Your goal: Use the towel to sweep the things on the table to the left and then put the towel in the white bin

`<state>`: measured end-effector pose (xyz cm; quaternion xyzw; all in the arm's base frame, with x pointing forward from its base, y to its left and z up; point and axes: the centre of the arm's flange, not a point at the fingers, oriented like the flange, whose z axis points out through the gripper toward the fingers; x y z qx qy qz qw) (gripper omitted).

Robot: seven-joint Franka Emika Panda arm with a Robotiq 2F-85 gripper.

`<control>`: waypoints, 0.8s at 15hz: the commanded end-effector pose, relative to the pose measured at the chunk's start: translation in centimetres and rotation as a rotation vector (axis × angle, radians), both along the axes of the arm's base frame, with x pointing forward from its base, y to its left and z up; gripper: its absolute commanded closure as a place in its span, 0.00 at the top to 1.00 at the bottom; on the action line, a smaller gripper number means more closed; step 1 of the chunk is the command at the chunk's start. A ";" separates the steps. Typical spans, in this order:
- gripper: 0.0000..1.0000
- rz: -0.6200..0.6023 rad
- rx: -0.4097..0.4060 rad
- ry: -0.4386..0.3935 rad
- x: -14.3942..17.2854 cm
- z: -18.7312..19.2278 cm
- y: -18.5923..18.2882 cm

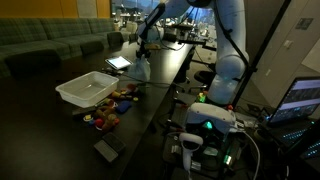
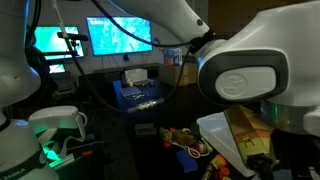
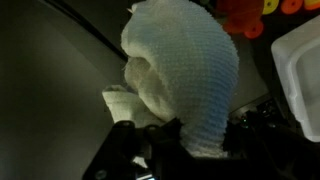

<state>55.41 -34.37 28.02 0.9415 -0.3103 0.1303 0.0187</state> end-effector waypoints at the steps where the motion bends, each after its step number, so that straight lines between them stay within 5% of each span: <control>1: 0.04 -0.077 -0.055 -0.062 1.4 -0.2 -1.5; 6: 0.04 -0.074 -0.070 -0.027 3.4 -5.5 -0.8; 12: 0.04 -0.015 -0.062 0.128 5.0 -15.1 1.3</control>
